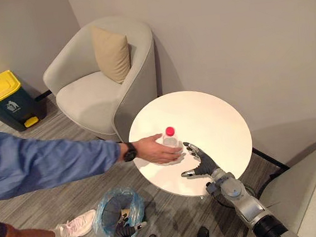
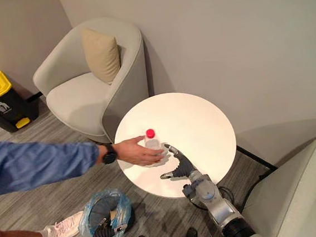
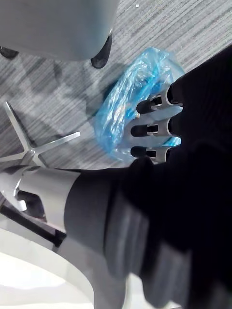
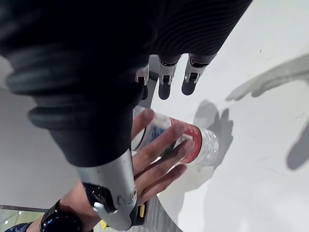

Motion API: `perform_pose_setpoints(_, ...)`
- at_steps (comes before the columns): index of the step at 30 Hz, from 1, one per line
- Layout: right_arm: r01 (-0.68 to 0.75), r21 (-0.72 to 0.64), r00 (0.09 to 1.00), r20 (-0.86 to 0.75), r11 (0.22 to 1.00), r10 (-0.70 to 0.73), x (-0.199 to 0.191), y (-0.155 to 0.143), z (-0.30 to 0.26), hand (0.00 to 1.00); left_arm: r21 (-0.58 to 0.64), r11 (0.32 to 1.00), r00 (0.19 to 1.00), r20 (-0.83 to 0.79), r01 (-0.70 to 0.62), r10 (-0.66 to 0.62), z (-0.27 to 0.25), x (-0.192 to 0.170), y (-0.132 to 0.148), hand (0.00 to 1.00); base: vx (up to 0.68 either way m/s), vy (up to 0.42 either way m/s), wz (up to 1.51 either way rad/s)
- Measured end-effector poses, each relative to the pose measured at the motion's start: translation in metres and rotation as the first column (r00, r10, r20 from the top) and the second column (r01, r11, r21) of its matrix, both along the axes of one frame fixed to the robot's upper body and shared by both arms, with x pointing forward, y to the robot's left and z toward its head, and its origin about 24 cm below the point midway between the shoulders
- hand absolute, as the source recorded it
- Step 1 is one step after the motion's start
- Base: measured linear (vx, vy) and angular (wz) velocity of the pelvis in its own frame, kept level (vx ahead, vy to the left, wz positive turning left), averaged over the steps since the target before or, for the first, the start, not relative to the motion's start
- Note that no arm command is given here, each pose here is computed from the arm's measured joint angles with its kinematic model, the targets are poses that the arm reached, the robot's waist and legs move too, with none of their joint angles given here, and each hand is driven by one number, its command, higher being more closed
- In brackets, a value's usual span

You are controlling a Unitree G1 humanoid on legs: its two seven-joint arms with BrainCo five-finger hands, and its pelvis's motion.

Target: Gather rubbish on tea table into small bin, then transfer packed bag to large trash can.

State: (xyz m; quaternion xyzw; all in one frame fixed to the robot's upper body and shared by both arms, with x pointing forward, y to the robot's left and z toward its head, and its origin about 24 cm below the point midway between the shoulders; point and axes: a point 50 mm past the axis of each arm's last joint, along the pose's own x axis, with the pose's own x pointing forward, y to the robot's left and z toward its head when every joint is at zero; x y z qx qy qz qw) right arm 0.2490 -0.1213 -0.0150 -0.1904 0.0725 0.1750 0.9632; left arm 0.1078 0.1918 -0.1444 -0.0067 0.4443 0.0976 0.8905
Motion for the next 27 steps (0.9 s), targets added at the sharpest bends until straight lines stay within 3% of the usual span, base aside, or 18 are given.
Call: perform_pose_setpoints(27, 0.074, 0.000, 0.997, 0.021, 0.997, -0.074, 0.018, -0.007, 0.005, 0.00, 0.003, 1.000, 0.999, 0.032, 0.004, -0.004, 0.003, 0.005, 0.001, 0.00, -0.01, 0.004, 0.01)
